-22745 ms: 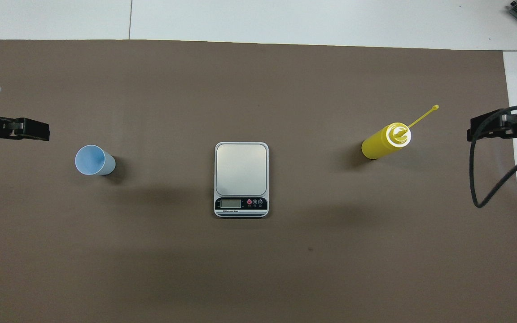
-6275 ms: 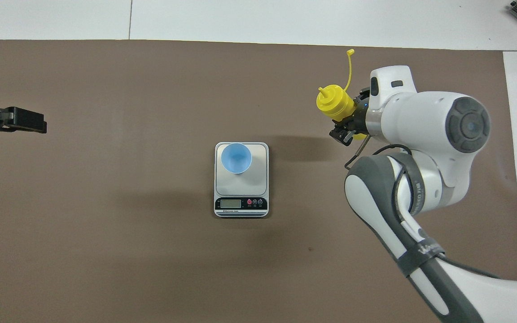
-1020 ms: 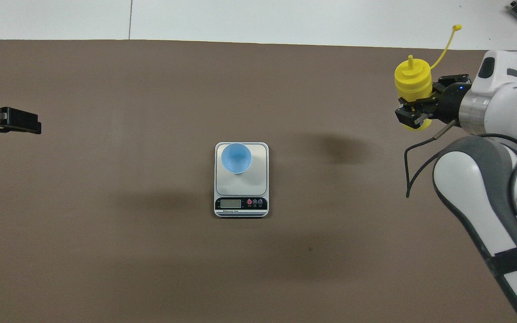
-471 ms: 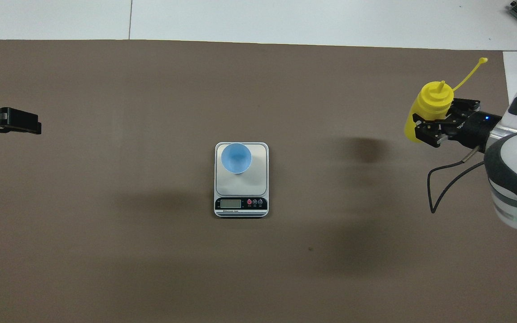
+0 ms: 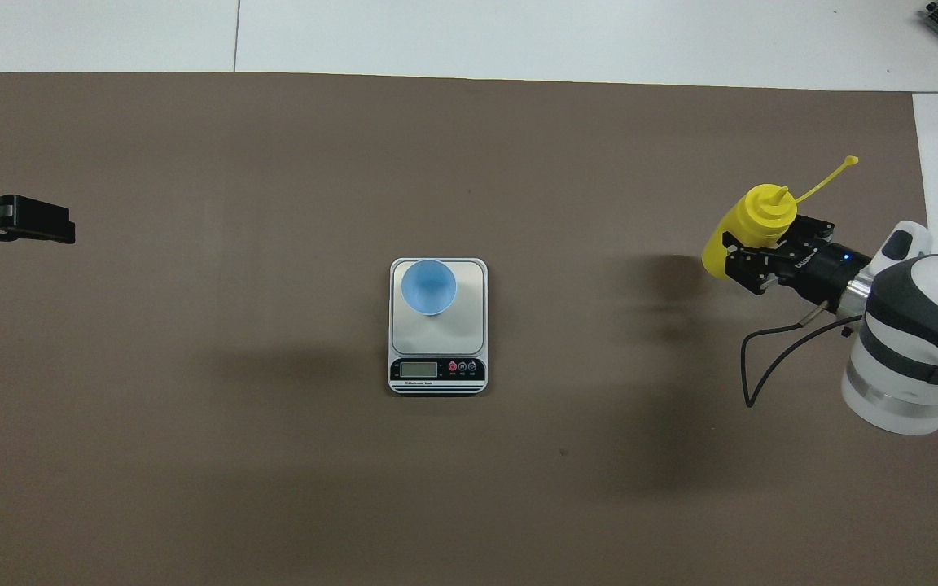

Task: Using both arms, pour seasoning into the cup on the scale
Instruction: 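Lower the yellow bottle onto the mat and open the right gripper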

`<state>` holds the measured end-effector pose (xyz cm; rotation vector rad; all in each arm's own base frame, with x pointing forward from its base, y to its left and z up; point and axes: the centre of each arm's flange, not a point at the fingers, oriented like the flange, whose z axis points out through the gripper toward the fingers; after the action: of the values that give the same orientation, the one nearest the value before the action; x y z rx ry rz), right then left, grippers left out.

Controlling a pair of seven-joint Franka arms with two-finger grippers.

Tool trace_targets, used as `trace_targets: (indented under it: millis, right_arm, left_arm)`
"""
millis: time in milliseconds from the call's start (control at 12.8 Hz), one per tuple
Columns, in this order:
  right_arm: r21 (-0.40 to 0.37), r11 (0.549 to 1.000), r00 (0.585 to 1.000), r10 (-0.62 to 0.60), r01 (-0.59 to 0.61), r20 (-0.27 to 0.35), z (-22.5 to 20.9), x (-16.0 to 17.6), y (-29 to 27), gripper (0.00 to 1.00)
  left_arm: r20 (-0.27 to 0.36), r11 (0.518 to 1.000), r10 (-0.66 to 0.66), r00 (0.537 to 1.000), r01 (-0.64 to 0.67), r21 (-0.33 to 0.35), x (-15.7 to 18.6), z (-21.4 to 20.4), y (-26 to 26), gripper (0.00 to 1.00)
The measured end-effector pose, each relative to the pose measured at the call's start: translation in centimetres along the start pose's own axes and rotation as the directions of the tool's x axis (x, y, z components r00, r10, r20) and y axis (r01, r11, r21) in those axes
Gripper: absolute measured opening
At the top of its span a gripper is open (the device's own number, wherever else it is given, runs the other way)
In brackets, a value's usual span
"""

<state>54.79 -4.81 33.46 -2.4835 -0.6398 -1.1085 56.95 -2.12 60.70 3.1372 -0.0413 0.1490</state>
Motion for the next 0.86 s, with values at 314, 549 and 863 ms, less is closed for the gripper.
trace_targets:
  millis: [314, 549, 863]
  right_arm:
    - [-0.028, 1.000, 1.000, 0.000, -0.001, -0.020, 2.1, -2.0, -2.5, 0.47]
    - [-0.043, 0.999, 1.000, 0.015, -0.016, -0.027, 2.7, -2.0, -3.8, 0.56]
    - [-0.052, 0.998, 0.999, 0.017, -0.020, -0.041, 2.3, -1.5, -3.6, 1.00]
  left_arm:
    - [0.004, 1.000, -0.001, 1.000, 0.001, 0.000, 0.0, 0.2, -0.1, 1.00]
    - [0.004, 1.000, -0.002, 1.000, 0.002, 0.000, 0.0, 0.2, -0.1, 1.00]
    - [0.003, 1.000, -0.006, 1.000, 0.006, 0.001, 0.0, 0.2, -0.3, 1.00]
